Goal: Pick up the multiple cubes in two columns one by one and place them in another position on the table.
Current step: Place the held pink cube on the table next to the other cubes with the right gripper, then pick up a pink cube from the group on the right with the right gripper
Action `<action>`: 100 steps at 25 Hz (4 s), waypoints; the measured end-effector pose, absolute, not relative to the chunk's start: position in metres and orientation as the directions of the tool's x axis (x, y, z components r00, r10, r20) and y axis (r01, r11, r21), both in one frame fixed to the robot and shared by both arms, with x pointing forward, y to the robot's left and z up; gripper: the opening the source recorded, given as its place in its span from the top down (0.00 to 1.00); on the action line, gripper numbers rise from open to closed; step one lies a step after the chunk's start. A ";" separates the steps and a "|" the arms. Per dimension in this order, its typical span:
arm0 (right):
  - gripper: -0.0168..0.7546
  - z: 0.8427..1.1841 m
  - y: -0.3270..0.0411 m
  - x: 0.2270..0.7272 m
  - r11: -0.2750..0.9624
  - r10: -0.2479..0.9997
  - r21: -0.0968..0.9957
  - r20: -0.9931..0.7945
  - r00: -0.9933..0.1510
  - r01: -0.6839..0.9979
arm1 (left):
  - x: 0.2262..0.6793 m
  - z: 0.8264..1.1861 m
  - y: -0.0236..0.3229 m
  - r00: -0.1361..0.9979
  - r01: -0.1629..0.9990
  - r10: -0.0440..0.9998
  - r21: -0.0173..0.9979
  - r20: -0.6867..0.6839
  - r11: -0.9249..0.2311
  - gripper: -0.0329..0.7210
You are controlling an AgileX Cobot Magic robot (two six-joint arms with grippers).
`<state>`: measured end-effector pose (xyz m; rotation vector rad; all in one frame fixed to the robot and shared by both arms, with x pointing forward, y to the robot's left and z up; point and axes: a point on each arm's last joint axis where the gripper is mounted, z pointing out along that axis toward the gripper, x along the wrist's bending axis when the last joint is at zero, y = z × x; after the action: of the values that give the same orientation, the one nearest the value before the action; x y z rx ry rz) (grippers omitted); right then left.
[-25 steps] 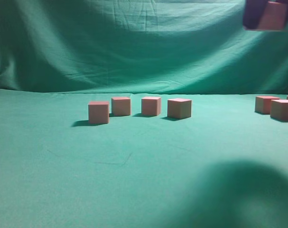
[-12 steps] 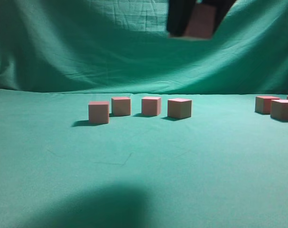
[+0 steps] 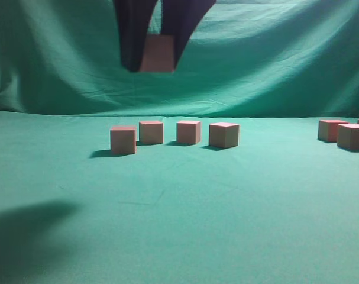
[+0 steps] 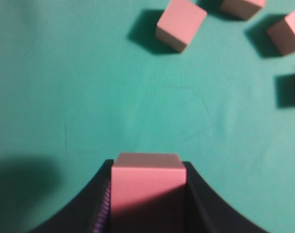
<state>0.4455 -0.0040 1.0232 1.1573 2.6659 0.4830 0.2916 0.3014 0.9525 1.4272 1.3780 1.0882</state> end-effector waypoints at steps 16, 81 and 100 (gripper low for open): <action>0.63 0.965 0.043 0.497 0.719 0.693 0.268 -0.220 -0.686 0.641 | 0.292 0.953 0.301 0.014 0.259 1.000 0.965 0.028 -0.031 0.96; 0.25 1.024 0.023 0.513 0.680 0.732 0.270 -0.202 -0.650 0.682 | 0.292 0.953 0.301 0.014 0.259 1.000 0.965 0.028 -0.031 0.96; 0.25 1.213 -0.125 0.468 0.448 0.876 0.628 -0.168 -0.452 0.636 | 0.292 0.953 0.301 0.014 0.259 1.000 0.965 0.028 -0.031 0.96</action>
<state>0.4677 -0.1251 1.2129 1.2666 2.2274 0.6747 0.2916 0.3014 0.9525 1.4272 1.3780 1.0882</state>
